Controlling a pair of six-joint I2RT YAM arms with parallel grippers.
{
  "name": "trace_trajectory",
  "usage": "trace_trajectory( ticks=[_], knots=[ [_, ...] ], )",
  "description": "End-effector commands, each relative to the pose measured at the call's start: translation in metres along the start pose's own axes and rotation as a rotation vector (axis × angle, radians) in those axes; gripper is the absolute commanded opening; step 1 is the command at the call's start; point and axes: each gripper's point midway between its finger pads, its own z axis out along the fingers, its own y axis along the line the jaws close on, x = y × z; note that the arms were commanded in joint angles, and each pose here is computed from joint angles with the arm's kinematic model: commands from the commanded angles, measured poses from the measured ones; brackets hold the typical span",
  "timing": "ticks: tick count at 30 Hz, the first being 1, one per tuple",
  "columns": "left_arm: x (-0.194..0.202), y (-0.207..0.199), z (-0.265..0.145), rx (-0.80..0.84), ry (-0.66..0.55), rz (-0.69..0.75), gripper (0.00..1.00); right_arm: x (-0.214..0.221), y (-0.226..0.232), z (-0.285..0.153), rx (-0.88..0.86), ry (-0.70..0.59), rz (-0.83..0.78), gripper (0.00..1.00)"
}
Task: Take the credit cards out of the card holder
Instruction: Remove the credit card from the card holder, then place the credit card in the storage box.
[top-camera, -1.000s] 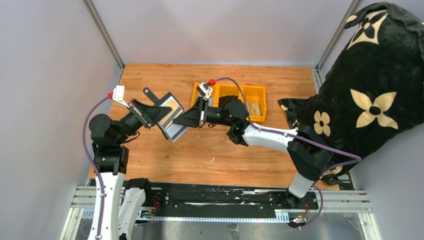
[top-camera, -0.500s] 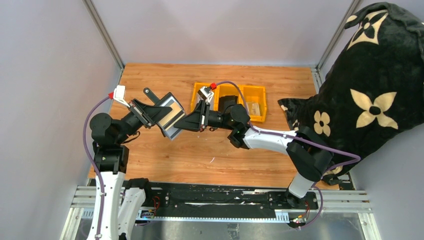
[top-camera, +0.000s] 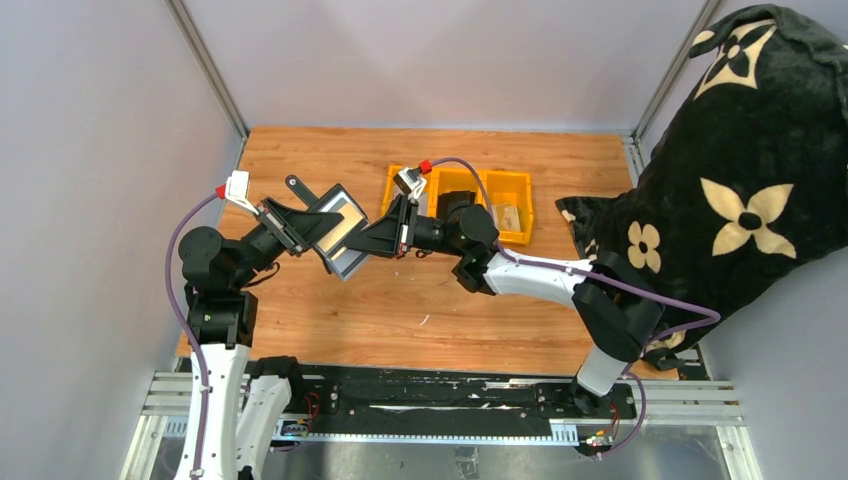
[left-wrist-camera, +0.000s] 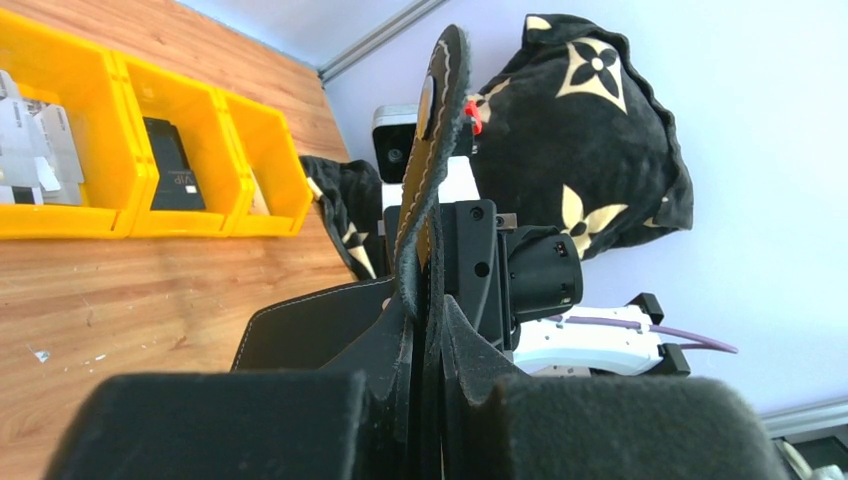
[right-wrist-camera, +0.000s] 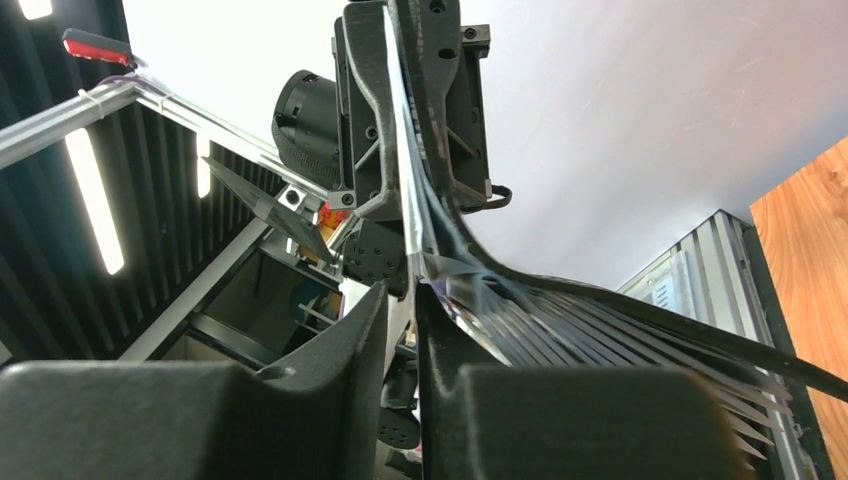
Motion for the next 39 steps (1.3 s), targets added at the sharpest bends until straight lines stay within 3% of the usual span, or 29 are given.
trace_trajectory(
  ticks=[1, 5, 16, 21, 25, 29, 39],
  knots=[
    [-0.005, -0.021, -0.004, 0.05, -0.013, 0.048, 0.0, -0.005, 0.016, 0.007, -0.055, -0.023, -0.018, 0.14],
    [-0.006, -0.024, -0.004, 0.053, -0.016, 0.058, 0.0, -0.004, 0.011, 0.003, -0.045, -0.033, -0.013, 0.0],
    [-0.014, -0.027, -0.001, 0.053, -0.033, 0.086, 0.0, 0.007, -0.001, -0.04, -0.013, -0.029, -0.025, 0.0],
    [-0.019, -0.027, -0.001, 0.04, -0.039, 0.145, 0.0, -0.004, -0.009, -0.078, 0.077, -0.011, -0.046, 0.0],
    [-0.022, -0.015, 0.002, -0.015, -0.027, 0.211, 0.0, -0.026, -0.031, -0.124, 0.348, -0.007, -0.132, 0.0],
    [-0.02, 0.001, 0.003, -0.073, 0.013, 0.256, 0.0, -0.053, -0.058, -0.19, 0.824, -0.005, -0.308, 0.0],
    [-0.011, 0.009, 0.003, -0.089, 0.097, 0.315, 0.0, -0.124, -0.096, -0.328, 1.457, -0.029, -0.355, 0.0]
  ],
)
